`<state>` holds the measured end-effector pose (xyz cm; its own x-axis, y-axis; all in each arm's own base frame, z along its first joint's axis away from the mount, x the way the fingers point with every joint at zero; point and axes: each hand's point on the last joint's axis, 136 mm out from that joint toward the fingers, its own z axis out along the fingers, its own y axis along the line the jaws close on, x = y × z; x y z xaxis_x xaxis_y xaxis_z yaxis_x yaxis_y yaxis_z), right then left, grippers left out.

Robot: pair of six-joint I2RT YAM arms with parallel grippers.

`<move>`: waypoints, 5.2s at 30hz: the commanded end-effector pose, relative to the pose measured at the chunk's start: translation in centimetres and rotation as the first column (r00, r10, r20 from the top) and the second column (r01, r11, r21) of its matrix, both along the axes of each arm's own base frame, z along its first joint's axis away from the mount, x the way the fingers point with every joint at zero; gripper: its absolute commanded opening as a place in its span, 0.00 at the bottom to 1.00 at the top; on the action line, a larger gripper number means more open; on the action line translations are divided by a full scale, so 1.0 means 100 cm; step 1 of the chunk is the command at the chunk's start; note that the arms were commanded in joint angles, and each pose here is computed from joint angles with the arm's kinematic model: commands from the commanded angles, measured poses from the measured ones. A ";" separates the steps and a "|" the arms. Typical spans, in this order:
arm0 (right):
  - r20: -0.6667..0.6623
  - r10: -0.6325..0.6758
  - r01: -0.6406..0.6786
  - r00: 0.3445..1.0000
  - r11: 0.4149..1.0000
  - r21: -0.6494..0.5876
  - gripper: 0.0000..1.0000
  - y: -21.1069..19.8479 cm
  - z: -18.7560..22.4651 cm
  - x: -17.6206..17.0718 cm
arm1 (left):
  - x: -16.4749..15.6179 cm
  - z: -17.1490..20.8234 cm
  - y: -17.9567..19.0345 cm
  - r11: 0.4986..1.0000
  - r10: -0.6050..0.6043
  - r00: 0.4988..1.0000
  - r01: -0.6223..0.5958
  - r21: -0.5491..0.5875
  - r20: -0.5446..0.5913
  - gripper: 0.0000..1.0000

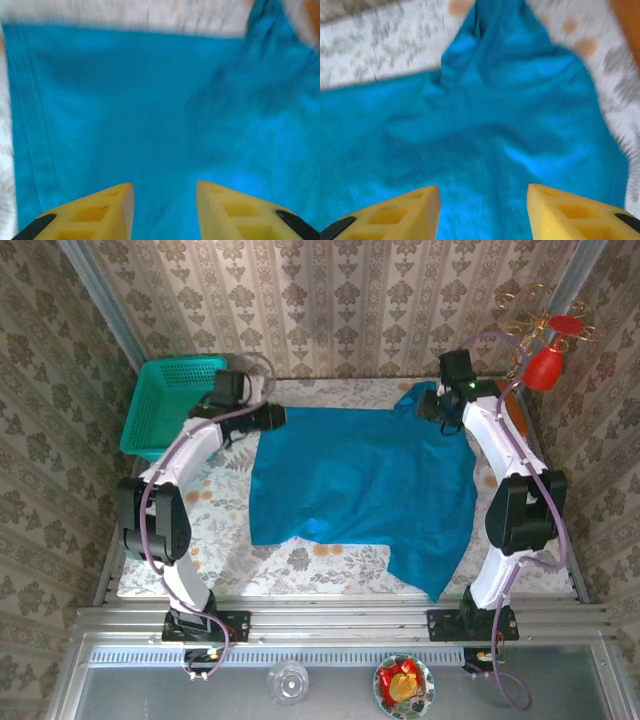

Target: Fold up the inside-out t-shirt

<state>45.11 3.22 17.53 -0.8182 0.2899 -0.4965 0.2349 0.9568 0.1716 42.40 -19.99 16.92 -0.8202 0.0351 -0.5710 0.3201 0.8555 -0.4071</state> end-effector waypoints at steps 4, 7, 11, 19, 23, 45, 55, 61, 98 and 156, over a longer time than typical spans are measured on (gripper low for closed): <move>-0.134 0.015 0.011 0.991 0.982 0.189 0.51 0.025 -0.034 -0.090 | -0.089 -0.029 0.036 0.981 0.043 0.996 -0.027 0.191 -0.077 0.38; -0.199 0.005 0.039 0.980 0.975 0.218 0.52 0.026 -0.056 -0.136 | -0.126 -0.045 0.057 0.970 0.113 0.984 -0.079 0.231 -0.139 0.39; -0.242 -0.005 0.062 0.970 0.972 0.226 0.53 0.024 -0.074 -0.180 | -0.167 -0.065 0.070 0.965 0.174 0.959 -0.122 0.230 -0.224 0.40; -0.291 -0.020 0.094 0.957 0.965 0.243 0.54 0.024 -0.090 -0.215 | -0.207 -0.107 0.069 0.964 0.165 0.925 -0.078 0.256 -0.342 0.42; -0.330 -0.060 0.151 0.942 0.955 0.255 0.55 0.024 -0.104 -0.229 | -0.208 -0.121 0.071 0.957 0.161 0.917 -0.055 0.285 -0.366 0.45; -0.357 -0.373 0.436 0.856 0.893 0.114 0.55 -0.013 -0.110 -0.265 | -0.208 -0.131 0.067 0.956 0.124 0.909 -0.003 0.292 -0.397 0.07; -0.424 -0.502 0.546 0.753 0.838 -0.022 0.47 -0.027 -0.126 -0.305 | -0.184 -0.088 0.087 0.954 0.215 0.941 -0.146 0.260 -0.261 0.00; -0.420 -0.411 0.498 0.809 0.859 0.118 0.44 -0.003 -0.136 -0.277 | -0.167 -0.063 0.089 0.958 0.230 0.952 -0.185 0.219 -0.200 0.00; -0.448 -0.617 0.684 0.647 0.729 -0.017 0.72 -0.093 -0.166 -0.237 | -0.105 -0.112 0.112 0.951 0.283 0.907 -0.223 0.215 -0.312 0.27; -0.462 -0.229 0.291 0.857 0.955 0.066 0.66 -0.006 -0.157 -0.220 | 0.028 -0.068 0.064 0.965 0.221 0.947 -0.178 0.194 -0.232 0.30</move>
